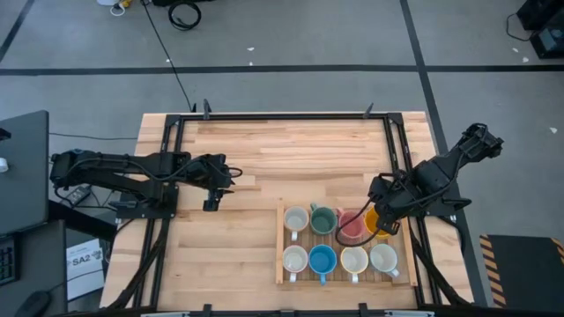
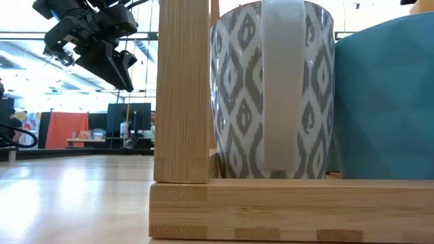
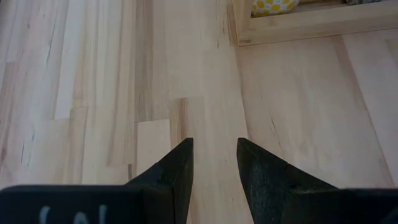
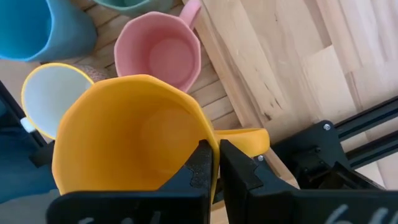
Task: Place coffee mugs
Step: Put the yellow mug on the shelf
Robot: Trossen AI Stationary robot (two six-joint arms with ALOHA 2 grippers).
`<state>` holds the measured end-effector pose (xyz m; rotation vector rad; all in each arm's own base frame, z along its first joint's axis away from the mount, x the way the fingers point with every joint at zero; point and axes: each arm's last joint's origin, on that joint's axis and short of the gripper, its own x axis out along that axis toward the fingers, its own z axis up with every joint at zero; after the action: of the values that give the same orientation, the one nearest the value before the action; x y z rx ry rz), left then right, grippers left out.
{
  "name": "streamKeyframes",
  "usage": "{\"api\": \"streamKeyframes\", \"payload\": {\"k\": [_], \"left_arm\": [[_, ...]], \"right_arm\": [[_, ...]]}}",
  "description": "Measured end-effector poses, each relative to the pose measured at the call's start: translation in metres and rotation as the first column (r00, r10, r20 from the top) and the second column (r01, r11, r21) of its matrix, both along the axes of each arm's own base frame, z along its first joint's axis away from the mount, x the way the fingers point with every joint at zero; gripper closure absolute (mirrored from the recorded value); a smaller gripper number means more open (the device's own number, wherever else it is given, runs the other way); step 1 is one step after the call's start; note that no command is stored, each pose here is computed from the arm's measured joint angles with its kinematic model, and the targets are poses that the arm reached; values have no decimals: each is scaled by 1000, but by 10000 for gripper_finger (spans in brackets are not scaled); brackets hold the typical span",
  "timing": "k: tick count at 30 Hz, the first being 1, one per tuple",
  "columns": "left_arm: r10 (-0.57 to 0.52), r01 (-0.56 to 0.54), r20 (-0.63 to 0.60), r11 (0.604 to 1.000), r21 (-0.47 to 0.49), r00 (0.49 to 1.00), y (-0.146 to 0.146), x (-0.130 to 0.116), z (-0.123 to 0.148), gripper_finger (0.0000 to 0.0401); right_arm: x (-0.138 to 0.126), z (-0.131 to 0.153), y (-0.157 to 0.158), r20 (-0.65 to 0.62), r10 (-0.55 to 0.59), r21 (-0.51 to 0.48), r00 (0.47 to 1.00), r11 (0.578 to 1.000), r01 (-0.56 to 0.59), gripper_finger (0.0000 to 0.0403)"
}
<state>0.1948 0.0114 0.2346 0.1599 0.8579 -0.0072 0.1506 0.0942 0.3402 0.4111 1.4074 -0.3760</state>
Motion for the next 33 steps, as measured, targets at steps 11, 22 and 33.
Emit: {"api": "streamKeyframes", "payload": {"k": [11,22,33], "left_arm": [[0,0,2,1000,0,1000,0,0,0,271],[0,0,25,1000,1,1000,0,2,2,271],[0,0,35,1000,2,999,0,3,2,271]], "right_arm": [[-3,-28,1,-108,-12,-43,994,999,8,381],[-5,-53,-1,-167,-1,-92,986,996,-14,380],[0,-67,0,-116,7,-112,993,994,-20,380]]}}
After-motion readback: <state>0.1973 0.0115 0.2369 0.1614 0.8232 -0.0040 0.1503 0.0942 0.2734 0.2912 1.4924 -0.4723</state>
